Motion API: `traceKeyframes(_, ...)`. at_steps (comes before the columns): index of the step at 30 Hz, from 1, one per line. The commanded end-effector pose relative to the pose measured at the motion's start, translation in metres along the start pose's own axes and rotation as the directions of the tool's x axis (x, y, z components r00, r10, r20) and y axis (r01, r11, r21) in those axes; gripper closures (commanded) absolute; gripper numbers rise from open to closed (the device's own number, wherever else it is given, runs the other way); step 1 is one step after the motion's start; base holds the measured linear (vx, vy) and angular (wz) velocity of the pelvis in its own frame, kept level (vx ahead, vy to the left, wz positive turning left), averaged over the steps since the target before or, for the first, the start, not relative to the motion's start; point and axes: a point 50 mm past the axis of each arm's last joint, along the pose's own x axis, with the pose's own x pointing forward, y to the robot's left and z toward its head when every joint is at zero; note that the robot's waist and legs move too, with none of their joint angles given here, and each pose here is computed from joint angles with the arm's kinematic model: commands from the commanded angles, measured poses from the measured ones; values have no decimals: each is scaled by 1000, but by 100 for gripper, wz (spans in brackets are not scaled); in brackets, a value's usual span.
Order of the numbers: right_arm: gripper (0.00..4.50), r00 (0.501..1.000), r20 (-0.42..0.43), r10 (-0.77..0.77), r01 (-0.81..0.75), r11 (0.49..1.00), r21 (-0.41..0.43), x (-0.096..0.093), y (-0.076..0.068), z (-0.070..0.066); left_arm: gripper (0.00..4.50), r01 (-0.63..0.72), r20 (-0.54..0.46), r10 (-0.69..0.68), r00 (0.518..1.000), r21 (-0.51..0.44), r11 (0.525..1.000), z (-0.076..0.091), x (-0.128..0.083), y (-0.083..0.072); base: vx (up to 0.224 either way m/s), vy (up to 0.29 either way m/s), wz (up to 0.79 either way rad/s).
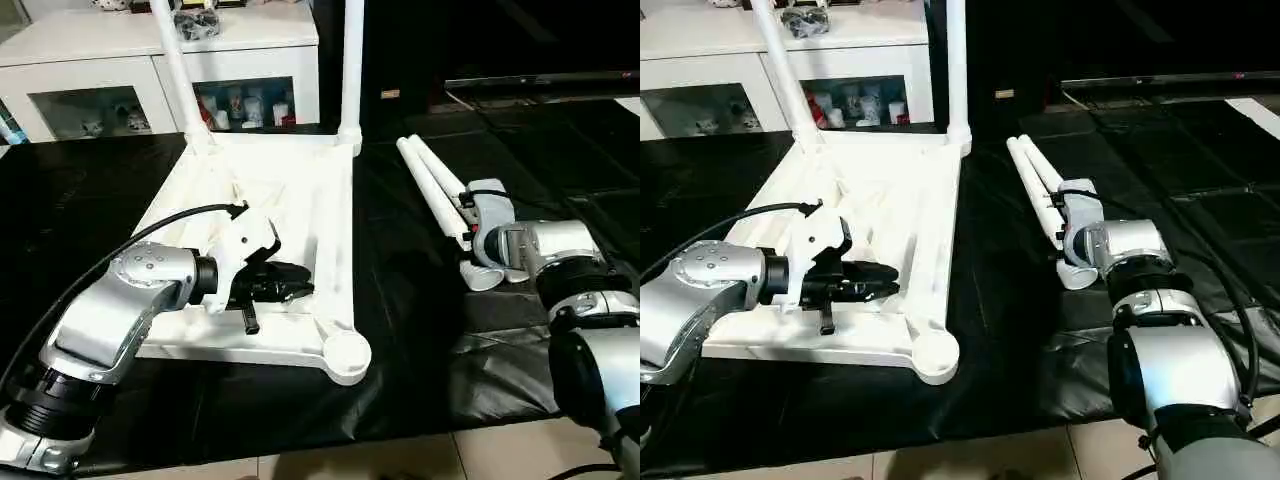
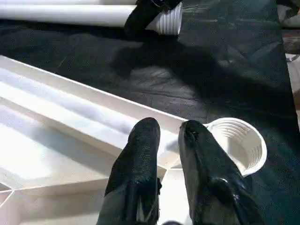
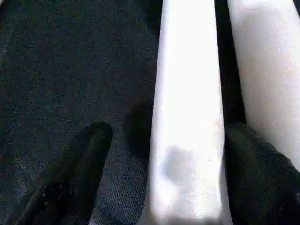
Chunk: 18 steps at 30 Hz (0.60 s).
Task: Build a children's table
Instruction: Pick table leg
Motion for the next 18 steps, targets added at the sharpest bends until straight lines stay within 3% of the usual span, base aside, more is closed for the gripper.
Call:
traceKeyframes(1, 102, 1000, -19, 18, -17, 1000, 26, 1, 1, -2, 352, -2, -8, 2, 1000, 18, 1000, 3, -1, 0, 0, 0, 0)
traceKeyframes(13, 210, 999, -24, 46, -45, 998, 51, 2, 2, -6, 352, 4, -2, -4, 1000, 19, 1000, 5, 0, -1, 0, 0, 0)
traceKeyframes(18, 249, 999, 21, 40, -42, 996, 77, 2, 2, -2, 352, -4, 7, 4, 1000, 18, 1000, 6, 0, 1, 0, 0, 0)
